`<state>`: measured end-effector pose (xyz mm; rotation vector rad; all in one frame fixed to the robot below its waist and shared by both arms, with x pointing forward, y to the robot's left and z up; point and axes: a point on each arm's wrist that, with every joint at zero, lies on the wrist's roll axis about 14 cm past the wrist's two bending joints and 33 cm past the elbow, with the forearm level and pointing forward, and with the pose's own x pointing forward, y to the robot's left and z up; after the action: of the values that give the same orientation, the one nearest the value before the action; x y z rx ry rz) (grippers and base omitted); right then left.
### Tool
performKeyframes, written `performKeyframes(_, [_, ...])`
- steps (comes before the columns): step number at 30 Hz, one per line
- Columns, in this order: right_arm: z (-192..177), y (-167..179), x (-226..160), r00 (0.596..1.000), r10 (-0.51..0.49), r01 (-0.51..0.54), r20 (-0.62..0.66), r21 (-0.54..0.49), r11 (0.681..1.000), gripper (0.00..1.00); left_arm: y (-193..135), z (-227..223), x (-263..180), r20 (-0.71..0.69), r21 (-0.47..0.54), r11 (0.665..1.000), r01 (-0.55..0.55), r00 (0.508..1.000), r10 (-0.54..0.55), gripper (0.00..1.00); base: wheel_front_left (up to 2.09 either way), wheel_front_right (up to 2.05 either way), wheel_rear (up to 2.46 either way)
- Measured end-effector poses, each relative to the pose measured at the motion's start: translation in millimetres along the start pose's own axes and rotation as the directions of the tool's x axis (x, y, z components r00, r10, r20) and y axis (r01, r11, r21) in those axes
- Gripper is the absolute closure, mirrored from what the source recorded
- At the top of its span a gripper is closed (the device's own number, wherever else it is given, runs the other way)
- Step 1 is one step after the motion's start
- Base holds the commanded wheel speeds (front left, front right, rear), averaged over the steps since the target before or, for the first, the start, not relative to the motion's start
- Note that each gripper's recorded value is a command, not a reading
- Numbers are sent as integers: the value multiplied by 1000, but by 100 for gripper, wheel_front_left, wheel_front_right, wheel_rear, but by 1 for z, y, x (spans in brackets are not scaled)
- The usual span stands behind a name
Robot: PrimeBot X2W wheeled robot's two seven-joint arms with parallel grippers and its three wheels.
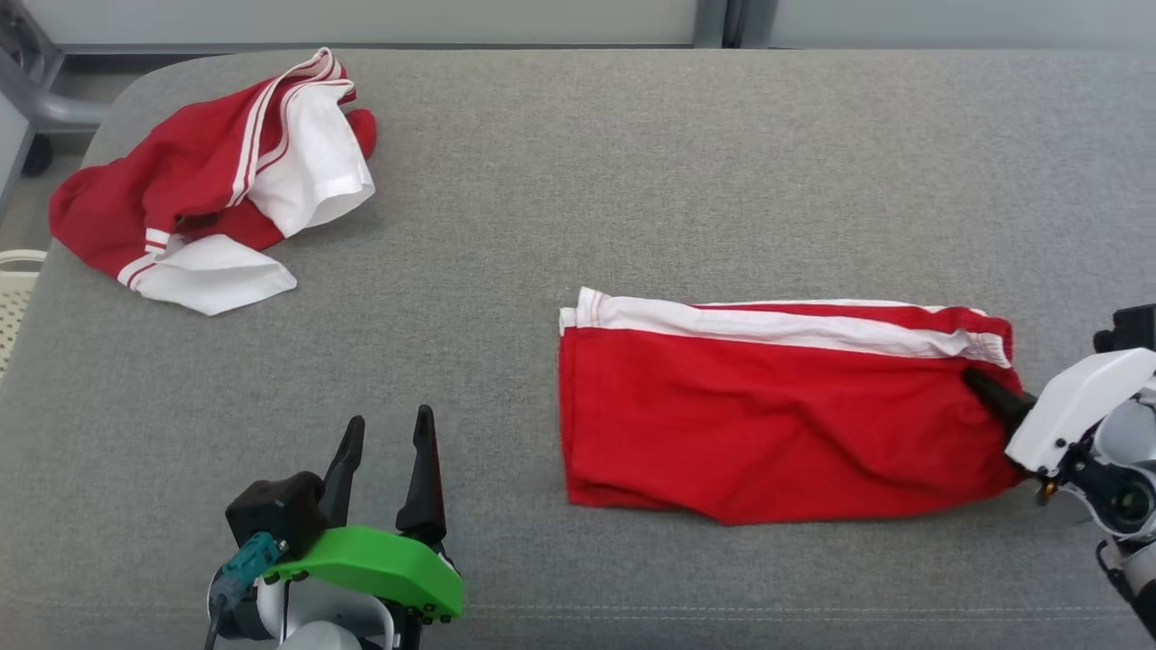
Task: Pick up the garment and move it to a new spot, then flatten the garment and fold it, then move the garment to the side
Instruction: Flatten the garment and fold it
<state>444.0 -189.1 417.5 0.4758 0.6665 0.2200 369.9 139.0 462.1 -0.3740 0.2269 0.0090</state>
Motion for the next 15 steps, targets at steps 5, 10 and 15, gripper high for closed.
performKeyframes(5, [29,-34,-27,995,-90,90,38,-5,996,100,-22,1,4,-3,10,998,70,998,-69,0,0,0,0])
performKeyframes(10, [43,-50,-42,988,-144,145,62,-8,989,100,-39,4,7,0,21,992,128,992,-128,0,0,0,0])
performKeyframes(15, [39,-48,-44,987,-148,148,58,15,989,100,-46,6,6,7,30,988,150,989,-150,0,0,0,0])
